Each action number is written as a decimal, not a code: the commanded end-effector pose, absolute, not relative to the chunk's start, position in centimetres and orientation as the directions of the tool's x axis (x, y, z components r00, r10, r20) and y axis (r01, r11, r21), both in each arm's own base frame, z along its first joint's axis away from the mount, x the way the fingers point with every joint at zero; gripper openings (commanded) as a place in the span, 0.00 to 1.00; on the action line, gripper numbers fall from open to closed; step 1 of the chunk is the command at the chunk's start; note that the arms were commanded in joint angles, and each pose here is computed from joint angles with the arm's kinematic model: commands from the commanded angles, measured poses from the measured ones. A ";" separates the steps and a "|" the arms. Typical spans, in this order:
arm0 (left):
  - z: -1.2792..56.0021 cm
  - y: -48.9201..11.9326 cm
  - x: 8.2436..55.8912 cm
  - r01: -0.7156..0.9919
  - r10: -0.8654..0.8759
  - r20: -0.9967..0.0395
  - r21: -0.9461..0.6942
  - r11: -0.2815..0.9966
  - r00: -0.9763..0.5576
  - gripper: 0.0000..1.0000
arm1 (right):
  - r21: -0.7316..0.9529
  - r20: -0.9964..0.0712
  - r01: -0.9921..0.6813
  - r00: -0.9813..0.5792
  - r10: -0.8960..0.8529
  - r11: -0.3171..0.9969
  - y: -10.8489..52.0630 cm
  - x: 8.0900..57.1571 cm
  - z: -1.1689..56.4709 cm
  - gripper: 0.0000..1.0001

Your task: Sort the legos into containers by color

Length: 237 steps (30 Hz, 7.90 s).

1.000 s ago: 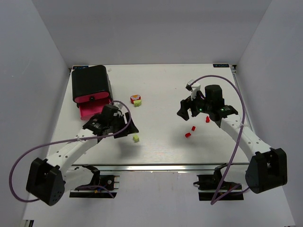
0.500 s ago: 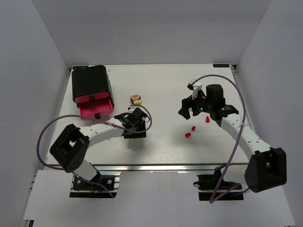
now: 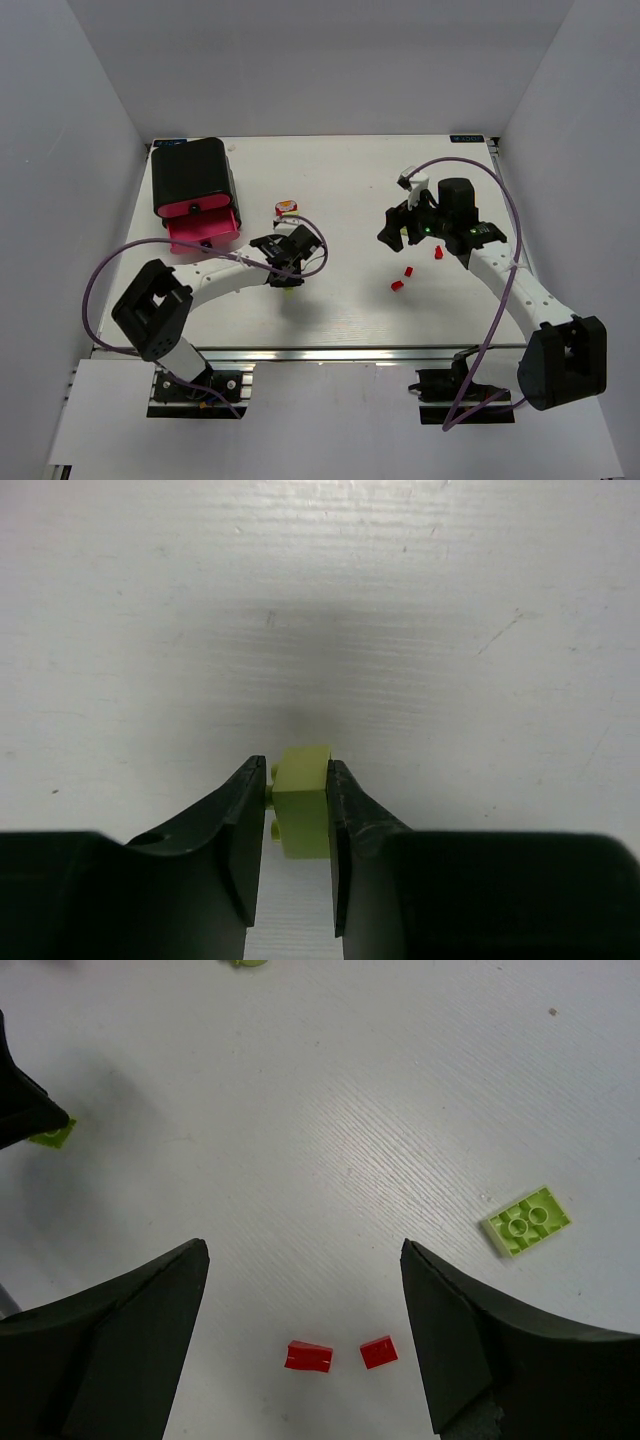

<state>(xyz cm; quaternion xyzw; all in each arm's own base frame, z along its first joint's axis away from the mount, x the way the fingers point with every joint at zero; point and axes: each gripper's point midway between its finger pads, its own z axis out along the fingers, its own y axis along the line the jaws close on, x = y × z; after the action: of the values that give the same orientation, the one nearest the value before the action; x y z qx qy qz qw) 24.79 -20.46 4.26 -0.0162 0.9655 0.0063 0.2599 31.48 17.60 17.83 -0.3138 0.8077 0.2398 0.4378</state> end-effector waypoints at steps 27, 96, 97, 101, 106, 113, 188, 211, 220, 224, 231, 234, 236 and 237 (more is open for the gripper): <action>20.8 -2.4 37.9 -0.420 -0.006 -0.804 0.304 0.855 -0.595 0.09 | 0.095 -0.905 -0.742 -0.343 -0.253 0.664 18.1 31.8 21.4 0.81; 4.7 -20.7 47.6 -0.126 -0.068 -0.684 0.035 0.991 -0.727 0.72 | 0.080 -0.890 -0.767 -0.342 -0.302 0.636 18.2 31.9 20.1 0.86; 4.5 -20.7 47.5 -0.125 -0.067 -0.681 0.036 0.991 -0.729 0.70 | 0.078 -0.890 -0.766 -0.342 -0.301 0.638 18.2 31.9 20.2 0.86; 4.4 -20.8 47.3 -0.121 -0.070 -0.677 0.028 0.992 -0.733 0.58 | 0.081 -0.888 -0.766 -0.345 -0.303 0.637 18.2 31.9 20.0 0.86; 4.7 -21.1 46.4 -0.094 -0.077 -0.669 -0.010 0.995 -0.739 0.43 | 0.083 -0.888 -0.768 -0.346 -0.303 0.634 18.3 31.8 19.9 0.86; 7.6 -23.1 43.1 0.069 -0.055 -0.683 -0.153 0.986 -0.728 0.34 | 0.092 -0.886 -0.775 -0.351 -0.304 0.625 18.5 31.7 19.7 0.86; 14.2 -33.4 24.7 0.843 0.395 -0.844 -0.118 0.525 -0.364 0.36 | 0.832 -0.346 -0.277 -0.936 0.061 0.480 23.5 29.6 14.8 0.00; 18.0 -14.8 32.4 -0.005 0.085 -0.850 0.102 0.995 -0.520 0.31 | 0.546 -0.564 -0.352 -0.825 0.022 0.760 20.8 32.8 12.9 0.00; 21.8 -6.5 34.8 -0.279 -0.030 -0.872 0.123 0.952 -0.488 0.26 | 0.516 -0.567 -0.378 -0.824 -0.025 0.769 21.6 32.4 12.1 0.00; 20.6 -3.5 36.4 -0.349 -0.081 -0.854 0.122 0.929 -0.515 0.26 | 0.510 -0.572 -0.387 -0.819 -0.033 0.768 21.7 32.3 12.2 0.00; 18.2 -2.0 37.7 -0.377 -0.135 -0.819 0.104 0.920 -0.558 0.29 | 0.507 -0.576 -0.396 -0.816 -0.041 0.766 21.8 32.2 12.3 0.00; 17.3 -2.0 38.0 -0.365 -0.155 -0.806 0.081 0.928 -0.572 0.40 | 0.504 -0.575 -0.401 -0.817 -0.049 0.765 21.9 32.2 12.2 0.00; 16.7 -2.3 38.0 -0.350 -0.153 -0.796 0.078 0.933 -0.585 0.50 | 0.502 -0.575 -0.406 -0.816 -0.055 0.763 22.0 32.1 12.2 0.00; 16.5 -2.3 38.1 -0.347 -0.162 -0.792 0.067 0.935 -0.589 0.60 | 0.500 -0.573 -0.407 -0.817 -0.060 0.764 22.0 32.1 12.0 0.00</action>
<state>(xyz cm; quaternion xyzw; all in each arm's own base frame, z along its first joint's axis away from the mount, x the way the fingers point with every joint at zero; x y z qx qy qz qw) 37.37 -1.60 15.77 -0.1382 0.8870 0.1409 0.4175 31.26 21.57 10.18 -0.1103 0.9086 0.3177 0.2478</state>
